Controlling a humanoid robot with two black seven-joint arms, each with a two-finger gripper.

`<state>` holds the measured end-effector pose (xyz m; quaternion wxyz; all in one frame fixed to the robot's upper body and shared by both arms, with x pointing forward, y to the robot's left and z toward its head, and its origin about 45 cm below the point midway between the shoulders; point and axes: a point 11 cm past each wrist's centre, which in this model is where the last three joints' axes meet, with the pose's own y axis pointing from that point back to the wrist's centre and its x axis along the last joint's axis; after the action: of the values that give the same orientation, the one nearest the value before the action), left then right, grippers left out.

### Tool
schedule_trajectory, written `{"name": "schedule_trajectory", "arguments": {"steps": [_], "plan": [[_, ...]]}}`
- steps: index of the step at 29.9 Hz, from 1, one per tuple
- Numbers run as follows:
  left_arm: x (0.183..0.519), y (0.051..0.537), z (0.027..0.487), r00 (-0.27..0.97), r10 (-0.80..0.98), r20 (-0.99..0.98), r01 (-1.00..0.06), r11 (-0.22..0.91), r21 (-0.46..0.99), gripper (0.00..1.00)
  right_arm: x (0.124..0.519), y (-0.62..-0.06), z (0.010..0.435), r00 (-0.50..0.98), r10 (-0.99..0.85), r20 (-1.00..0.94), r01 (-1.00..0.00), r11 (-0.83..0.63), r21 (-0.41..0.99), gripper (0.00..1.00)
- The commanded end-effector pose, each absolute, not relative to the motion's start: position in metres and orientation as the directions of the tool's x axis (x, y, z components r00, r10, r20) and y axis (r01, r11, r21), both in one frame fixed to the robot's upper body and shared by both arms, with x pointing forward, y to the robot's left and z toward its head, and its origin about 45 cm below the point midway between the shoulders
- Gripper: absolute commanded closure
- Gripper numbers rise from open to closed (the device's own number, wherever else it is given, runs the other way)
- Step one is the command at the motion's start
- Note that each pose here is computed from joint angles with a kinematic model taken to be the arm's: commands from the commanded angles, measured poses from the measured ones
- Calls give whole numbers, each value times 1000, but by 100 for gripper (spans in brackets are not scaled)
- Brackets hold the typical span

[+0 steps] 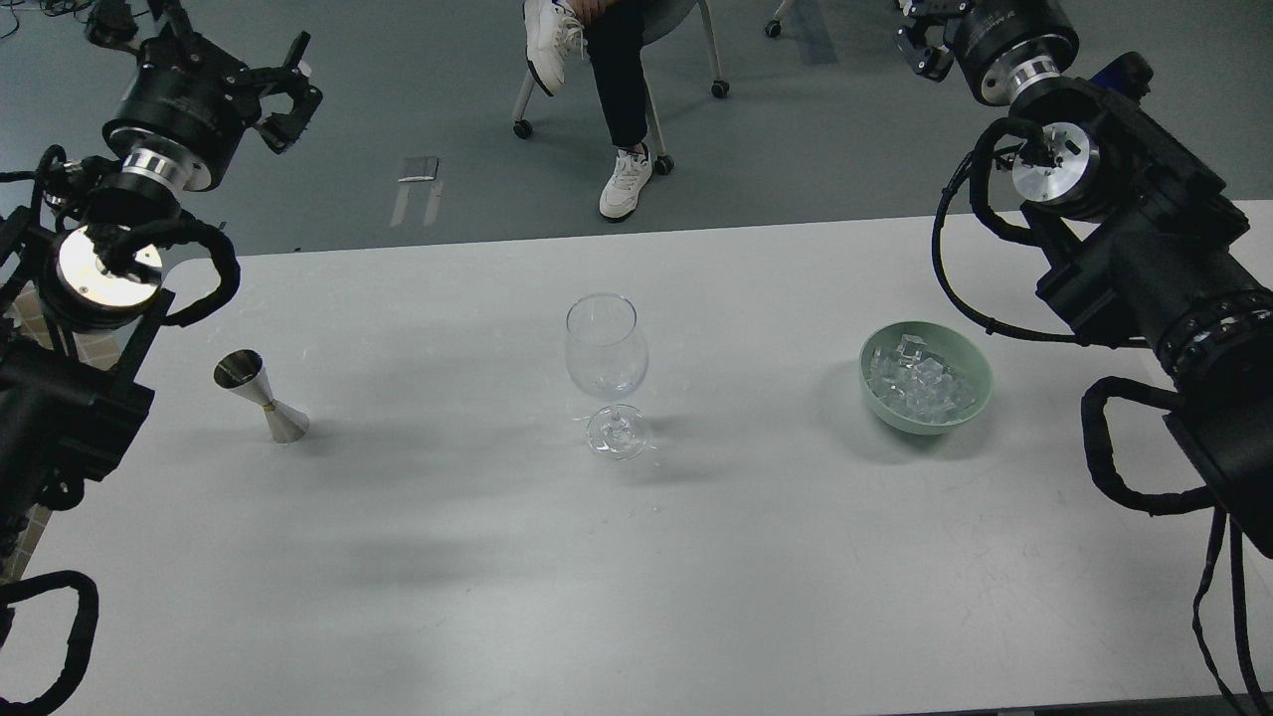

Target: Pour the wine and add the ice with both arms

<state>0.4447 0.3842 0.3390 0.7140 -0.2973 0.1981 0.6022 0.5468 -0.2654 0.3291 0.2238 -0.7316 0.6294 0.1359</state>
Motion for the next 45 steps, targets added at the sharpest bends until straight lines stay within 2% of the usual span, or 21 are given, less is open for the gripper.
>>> {"name": "schedule_trajectory", "arguments": {"steps": [1, 7, 8, 9, 11, 19, 26, 34, 38, 45], "plan": [[413, 401, 330, 164, 725, -669, -983, 62, -173, 2, 545, -266, 322, 164, -860, -482, -984, -106, -145, 0], [342, 396, 315, 46, 665, -745, -994, -42, -99, 5, 543, -266, 315, 155, -860, -485, -986, -102, -134, 0], [336, 396, 309, 31, 656, -754, -995, -48, -83, 7, 543, -266, 315, 155, -860, -485, -986, -102, -134, 0], [328, 395, 296, 5, 640, -769, -997, -58, -54, 13, 543, -267, 315, 155, -860, -485, -986, -102, -135, 0], [317, 395, 277, -36, 618, -785, -998, -65, -4, 20, 543, -268, 315, 154, -860, -486, -986, -100, -136, 0], [273, 397, 215, -184, 505, -843, -982, -125, 140, 20, 542, -279, 315, 136, -869, -476, -988, -82, -132, 0], [244, 387, 182, -235, 431, -871, -971, -140, 192, 25, 541, -281, 310, 129, -870, -475, -989, -79, -124, 0], [238, 391, 151, -321, 395, -861, -947, -169, 275, 25, 541, -281, 310, 130, -872, -472, -989, -81, -123, 0], [253, 389, 154, -304, 392, -868, -952, -165, 259, 26, 540, -283, 307, 125, -874, -469, -990, -79, -117, 0], [261, 403, 115, -399, 344, -850, -915, -216, 342, 29, 539, -288, 305, 115, -878, -465, -991, -71, -112, 0]]}}
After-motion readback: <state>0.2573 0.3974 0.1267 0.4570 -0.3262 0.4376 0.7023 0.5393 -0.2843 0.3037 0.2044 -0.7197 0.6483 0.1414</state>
